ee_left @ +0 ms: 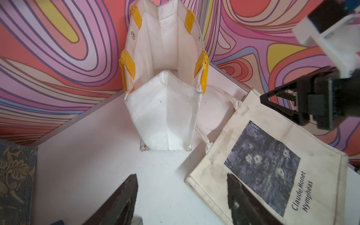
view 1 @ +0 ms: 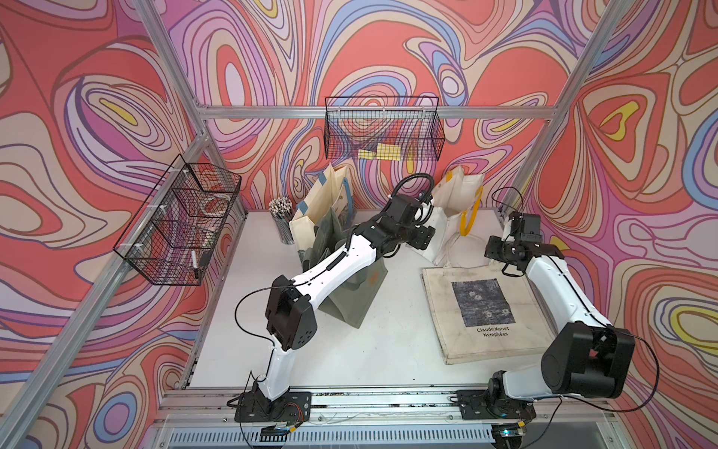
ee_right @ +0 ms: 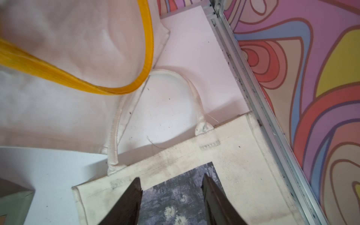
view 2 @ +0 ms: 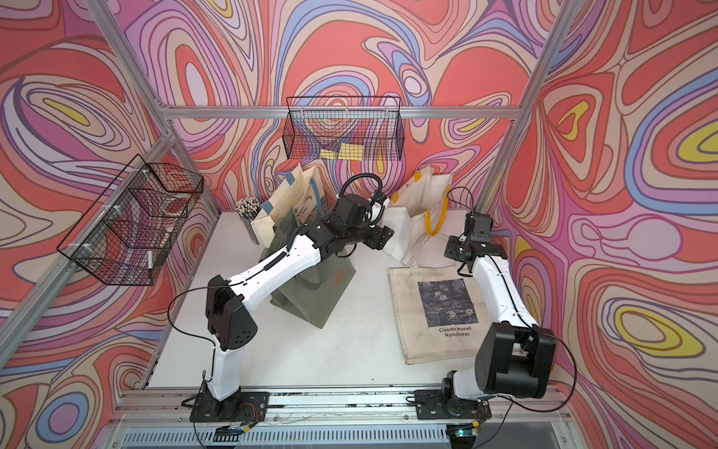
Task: Put away the canvas bag
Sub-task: Adjust the canvas bag at the center of the board, then pick up the canvas bag from the center of the board.
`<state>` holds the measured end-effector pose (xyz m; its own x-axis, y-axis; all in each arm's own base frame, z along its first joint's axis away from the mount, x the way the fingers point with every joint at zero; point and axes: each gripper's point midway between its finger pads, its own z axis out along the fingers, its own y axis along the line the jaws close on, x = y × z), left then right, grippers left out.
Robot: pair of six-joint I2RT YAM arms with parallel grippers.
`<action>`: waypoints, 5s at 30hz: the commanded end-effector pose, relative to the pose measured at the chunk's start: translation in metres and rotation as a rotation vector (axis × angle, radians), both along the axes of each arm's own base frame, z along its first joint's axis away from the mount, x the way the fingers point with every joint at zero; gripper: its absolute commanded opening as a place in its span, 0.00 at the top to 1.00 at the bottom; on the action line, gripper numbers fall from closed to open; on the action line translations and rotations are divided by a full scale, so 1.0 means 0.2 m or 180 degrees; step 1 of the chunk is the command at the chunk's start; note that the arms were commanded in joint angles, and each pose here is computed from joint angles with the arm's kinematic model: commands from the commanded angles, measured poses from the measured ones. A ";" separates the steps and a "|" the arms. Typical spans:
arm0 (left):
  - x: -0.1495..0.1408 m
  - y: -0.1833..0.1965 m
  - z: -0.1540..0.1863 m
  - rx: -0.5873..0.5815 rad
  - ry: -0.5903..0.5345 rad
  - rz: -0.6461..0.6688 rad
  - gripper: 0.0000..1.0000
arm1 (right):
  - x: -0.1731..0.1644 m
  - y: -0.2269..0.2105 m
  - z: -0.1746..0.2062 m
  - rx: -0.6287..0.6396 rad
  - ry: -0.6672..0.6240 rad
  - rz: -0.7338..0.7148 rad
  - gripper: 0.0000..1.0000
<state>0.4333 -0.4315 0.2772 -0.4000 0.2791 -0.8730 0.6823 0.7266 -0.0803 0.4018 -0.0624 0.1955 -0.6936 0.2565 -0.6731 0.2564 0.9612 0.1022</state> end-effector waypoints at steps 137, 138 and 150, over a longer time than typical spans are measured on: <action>-0.29 0.03 0.01 -0.1018 0.0142 0.0078 1.00 | -0.35 0.85 -0.04 -0.0167 -0.1895 0.1349 0.12; -0.29 0.03 0.01 -0.1021 0.0145 0.0072 1.00 | -0.36 0.86 -0.03 -0.0147 -0.1926 0.1436 0.09; -0.35 0.06 0.01 -0.0952 0.0157 -0.0084 1.00 | -0.32 0.74 -0.02 -0.0025 -0.2023 0.1753 0.04</action>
<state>0.3723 -0.4239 0.2615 -0.4582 0.0292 -0.8884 0.6666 0.6724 -0.3217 0.3419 0.0718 0.1914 -0.2172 0.0212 -0.9759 -0.2464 0.9662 0.0758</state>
